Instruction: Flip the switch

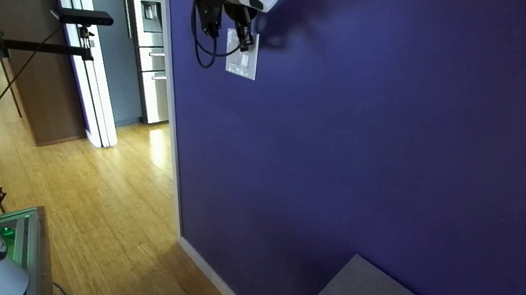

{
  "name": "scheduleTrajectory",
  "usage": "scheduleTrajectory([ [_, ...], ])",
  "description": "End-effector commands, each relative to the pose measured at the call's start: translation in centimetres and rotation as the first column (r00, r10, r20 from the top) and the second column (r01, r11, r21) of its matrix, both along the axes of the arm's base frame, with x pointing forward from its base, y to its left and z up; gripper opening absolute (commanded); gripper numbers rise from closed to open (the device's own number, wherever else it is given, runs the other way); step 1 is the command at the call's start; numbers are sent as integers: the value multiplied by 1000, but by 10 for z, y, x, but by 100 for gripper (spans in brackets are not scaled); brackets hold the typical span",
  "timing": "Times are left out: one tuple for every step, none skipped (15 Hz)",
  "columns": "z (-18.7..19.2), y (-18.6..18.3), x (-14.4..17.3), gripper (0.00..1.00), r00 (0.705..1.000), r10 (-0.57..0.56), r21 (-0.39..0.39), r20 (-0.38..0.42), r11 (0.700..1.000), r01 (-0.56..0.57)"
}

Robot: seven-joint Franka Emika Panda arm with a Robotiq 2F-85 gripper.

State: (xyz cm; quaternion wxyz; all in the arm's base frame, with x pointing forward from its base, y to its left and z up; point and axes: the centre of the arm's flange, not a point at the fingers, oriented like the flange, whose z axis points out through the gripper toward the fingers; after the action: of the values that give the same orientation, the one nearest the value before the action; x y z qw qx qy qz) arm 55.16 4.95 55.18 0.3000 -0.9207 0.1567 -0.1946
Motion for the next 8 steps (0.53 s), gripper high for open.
scheduleTrajectory([
  [0, 6, 9, 0, 999, -37, 45, 22, 998, 36],
  [0, 6, 10, 0, 999, -36, 48, 21, 998, 35],
  [-2, 6, 9, 0, 1000, -30, 34, -7, 999, 30],
  [-4, 7, 7, 0, 997, 5, -10, -83, 1000, -6],
  [-6, 6, 2, 0, 990, 22, -48, -136, 998, -28],
  [-6, 6, -4, 0, 982, 53, -64, -179, 996, -65],
  [-3, 5, -14, 0, 970, 103, -86, -221, 989, -124],
  [0, 4, -24, 26, 955, 134, -115, -264, 979, -170],
])
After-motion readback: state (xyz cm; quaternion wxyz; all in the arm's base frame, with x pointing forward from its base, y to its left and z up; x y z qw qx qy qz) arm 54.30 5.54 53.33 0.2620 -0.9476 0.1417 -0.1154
